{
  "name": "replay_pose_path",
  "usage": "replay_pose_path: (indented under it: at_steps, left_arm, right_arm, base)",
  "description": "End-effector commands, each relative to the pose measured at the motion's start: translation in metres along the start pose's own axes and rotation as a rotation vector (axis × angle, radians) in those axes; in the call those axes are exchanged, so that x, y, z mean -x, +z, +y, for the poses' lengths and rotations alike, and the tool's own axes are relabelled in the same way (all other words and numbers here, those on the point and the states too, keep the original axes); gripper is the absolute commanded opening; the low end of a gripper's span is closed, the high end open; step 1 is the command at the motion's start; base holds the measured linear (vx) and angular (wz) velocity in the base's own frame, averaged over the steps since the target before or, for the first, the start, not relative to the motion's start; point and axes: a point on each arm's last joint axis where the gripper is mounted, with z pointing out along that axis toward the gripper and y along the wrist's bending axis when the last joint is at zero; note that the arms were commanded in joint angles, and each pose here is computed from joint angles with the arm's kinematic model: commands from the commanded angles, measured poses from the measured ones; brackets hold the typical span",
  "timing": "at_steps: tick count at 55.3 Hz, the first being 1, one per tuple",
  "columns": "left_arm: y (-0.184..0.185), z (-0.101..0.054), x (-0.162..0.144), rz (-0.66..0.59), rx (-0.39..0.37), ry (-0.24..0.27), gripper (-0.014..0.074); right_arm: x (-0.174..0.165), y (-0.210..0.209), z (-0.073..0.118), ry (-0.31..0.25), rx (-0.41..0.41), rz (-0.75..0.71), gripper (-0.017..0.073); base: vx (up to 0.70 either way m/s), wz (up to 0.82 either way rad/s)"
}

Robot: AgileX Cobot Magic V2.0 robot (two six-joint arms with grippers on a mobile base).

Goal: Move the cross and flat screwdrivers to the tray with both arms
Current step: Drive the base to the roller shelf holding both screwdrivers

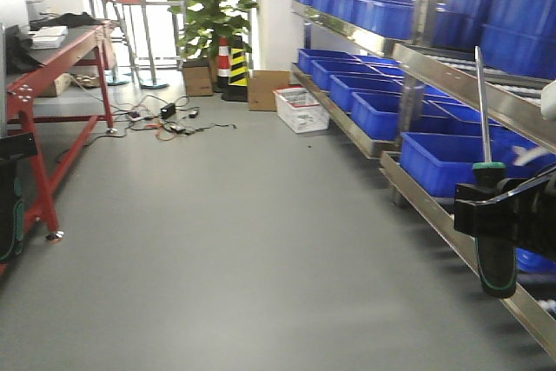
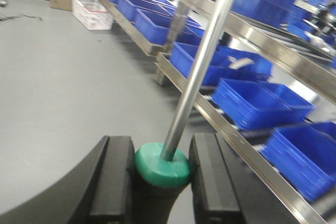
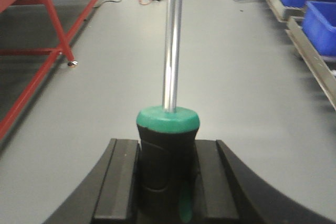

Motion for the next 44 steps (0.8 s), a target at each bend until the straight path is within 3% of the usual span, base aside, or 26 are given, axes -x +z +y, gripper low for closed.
replay_pose_path:
  at_steps: [1, 44]
  left_arm:
    - [-0.0099, -0.0079, 0.0183, -0.104, -0.004, -0.015, 0.0003]
    - [-0.0099, -0.0079, 0.0183, -0.104, -0.004, -0.015, 0.0003]
  right_arm:
    - [0.0189, -0.0123, 0.0015, -0.018, 0.023, -0.135, -0.0008]
    - [0.019, -0.0123, 0.0015, -0.018, 0.023, -0.136, -0.0008]
  base:
    - [0.57, 0.31]
    - [0.54, 0.2]
